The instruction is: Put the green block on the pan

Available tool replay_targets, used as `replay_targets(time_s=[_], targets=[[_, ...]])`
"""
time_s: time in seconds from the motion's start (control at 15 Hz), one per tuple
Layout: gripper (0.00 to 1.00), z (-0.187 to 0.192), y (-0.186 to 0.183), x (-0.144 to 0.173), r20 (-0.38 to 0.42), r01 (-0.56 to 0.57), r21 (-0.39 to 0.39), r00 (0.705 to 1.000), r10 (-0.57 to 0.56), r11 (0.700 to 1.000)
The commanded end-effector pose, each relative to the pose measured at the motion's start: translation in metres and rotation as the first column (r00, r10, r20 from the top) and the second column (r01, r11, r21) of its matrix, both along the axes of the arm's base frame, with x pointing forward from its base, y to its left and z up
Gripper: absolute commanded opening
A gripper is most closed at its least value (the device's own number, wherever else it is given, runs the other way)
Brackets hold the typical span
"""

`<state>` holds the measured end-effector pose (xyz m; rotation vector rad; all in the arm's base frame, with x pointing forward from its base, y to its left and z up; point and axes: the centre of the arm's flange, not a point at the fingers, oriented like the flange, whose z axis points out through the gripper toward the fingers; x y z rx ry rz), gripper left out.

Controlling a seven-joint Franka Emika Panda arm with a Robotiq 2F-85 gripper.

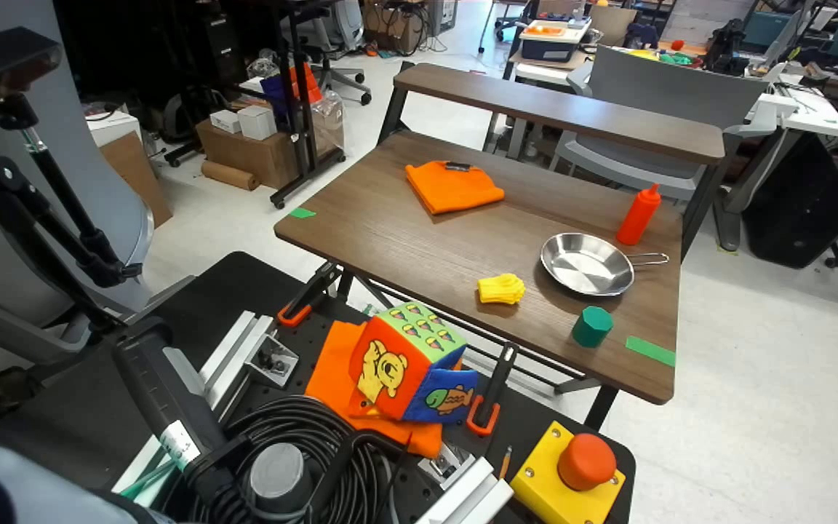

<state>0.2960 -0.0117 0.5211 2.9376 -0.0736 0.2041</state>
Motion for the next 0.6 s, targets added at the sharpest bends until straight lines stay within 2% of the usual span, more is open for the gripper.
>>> replay_targets(time_s=[0.0, 0.2, 0.53], targets=[[1.00, -0.015, -0.019, 0.014, -0.001, -0.032, -0.014, 0.999, 0.032, 0.999], [1.00, -0.036, -0.046, 0.024, 0.017, -0.038, -0.026, 0.999, 0.038, 0.999], [1.00, -0.092, -0.098, 0.042, 0.048, -0.035, -0.067, 0.998, 0.039, 0.997]])
